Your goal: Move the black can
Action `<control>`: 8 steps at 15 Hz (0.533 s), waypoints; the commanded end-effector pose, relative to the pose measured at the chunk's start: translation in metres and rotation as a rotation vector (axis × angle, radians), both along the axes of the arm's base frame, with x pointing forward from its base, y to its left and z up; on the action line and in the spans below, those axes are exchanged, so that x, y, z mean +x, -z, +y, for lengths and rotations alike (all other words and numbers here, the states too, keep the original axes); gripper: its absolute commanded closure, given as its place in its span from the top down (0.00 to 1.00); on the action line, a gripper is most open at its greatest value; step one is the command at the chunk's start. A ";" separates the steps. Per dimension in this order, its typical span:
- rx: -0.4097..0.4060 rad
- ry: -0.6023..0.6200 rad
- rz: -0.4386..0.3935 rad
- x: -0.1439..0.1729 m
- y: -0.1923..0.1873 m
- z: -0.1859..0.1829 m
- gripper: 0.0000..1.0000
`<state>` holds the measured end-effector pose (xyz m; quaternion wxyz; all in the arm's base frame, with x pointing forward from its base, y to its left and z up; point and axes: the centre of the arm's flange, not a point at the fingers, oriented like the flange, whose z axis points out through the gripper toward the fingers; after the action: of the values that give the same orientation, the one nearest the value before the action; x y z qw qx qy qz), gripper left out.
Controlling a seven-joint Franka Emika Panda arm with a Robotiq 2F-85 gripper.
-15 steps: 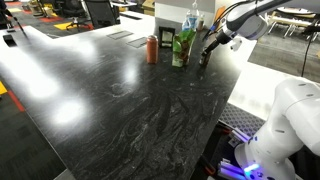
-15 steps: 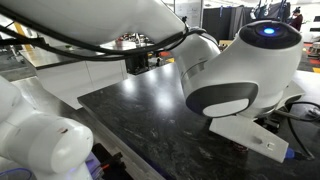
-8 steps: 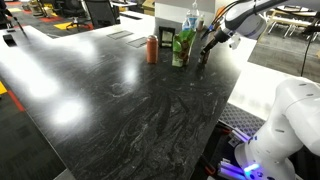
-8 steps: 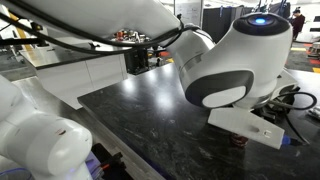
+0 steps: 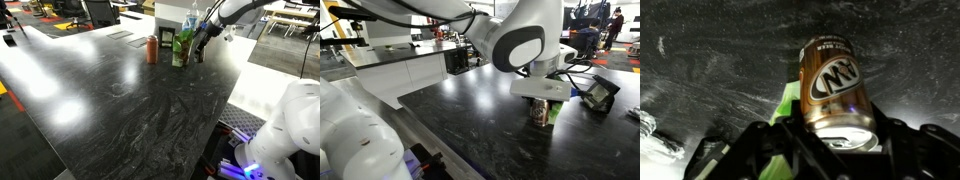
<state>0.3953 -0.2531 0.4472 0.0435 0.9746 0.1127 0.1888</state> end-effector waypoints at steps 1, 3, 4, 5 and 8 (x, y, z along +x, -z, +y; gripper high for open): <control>-0.053 -0.096 -0.023 0.015 -0.019 0.030 0.37; -0.061 -0.163 -0.047 0.033 -0.023 0.047 0.37; -0.057 -0.198 -0.055 0.041 -0.024 0.056 0.37; -0.053 -0.237 -0.061 0.049 -0.024 0.064 0.37; -0.019 -0.345 -0.086 0.069 -0.020 0.082 0.37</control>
<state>0.4358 -0.1738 0.4697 0.0352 0.9460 0.2361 0.2195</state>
